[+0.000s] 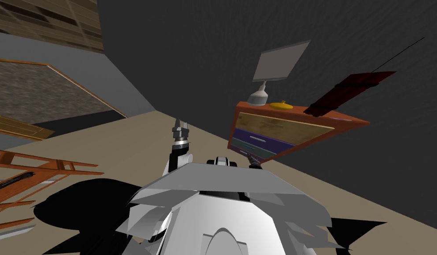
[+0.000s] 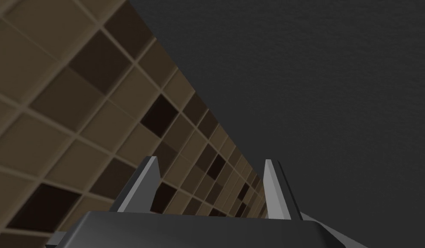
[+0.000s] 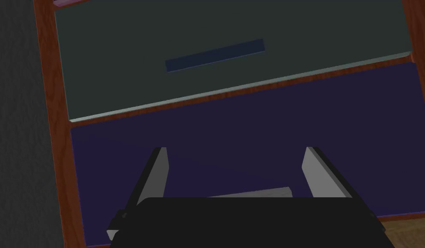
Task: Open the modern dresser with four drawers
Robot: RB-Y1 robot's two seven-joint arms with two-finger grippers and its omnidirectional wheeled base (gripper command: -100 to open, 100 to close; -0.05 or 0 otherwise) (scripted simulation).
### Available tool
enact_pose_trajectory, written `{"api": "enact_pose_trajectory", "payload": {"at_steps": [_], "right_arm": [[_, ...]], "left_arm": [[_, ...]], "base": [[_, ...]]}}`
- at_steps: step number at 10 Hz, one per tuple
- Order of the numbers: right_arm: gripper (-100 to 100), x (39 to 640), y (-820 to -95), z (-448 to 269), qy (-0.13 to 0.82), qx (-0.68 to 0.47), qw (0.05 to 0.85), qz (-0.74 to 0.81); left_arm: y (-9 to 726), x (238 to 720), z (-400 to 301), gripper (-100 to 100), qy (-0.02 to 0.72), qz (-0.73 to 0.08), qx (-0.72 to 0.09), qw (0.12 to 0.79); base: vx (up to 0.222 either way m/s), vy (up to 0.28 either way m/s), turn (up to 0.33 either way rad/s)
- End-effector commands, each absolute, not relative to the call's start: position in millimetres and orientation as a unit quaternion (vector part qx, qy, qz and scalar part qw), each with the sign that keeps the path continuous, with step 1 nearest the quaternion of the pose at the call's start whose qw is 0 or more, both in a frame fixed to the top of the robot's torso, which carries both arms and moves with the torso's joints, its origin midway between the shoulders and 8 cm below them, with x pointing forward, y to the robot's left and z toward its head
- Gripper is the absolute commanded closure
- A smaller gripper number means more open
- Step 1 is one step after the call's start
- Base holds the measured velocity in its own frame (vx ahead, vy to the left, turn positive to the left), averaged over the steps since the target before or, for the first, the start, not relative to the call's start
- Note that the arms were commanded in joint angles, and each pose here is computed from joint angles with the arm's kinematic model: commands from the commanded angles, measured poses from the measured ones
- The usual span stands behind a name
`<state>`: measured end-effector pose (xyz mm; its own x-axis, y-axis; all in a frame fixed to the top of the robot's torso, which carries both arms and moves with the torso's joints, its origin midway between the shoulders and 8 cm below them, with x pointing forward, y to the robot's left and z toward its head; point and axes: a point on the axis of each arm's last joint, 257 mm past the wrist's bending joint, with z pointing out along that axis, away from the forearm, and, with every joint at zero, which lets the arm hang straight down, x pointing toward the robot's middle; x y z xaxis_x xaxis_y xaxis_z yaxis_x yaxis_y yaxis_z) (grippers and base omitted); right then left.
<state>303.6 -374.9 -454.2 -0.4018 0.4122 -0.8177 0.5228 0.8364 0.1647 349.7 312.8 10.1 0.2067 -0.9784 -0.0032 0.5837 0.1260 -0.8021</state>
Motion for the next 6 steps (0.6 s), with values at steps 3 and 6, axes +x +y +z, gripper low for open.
{"api": "enact_pose_trajectory", "payload": {"at_steps": [3, 6], "right_arm": [[-100, 266.1, -405.7, -482.8, 0.857, 0.240, 0.427, -0.157], [-100, 250.2, -421.5, -490.2, 0.863, 0.210, 0.411, -0.207]], "left_arm": [[312.7, 349.7, 10.1, 0, 0.284, -0.562, -0.348, 0.695], [312.8, 349.7, 10.1, 0, 0.284, -0.562, -0.348, 0.695]], "base": [[0.011, 0.060, 0.100], [0.014, 0.027, 0.087]]}}
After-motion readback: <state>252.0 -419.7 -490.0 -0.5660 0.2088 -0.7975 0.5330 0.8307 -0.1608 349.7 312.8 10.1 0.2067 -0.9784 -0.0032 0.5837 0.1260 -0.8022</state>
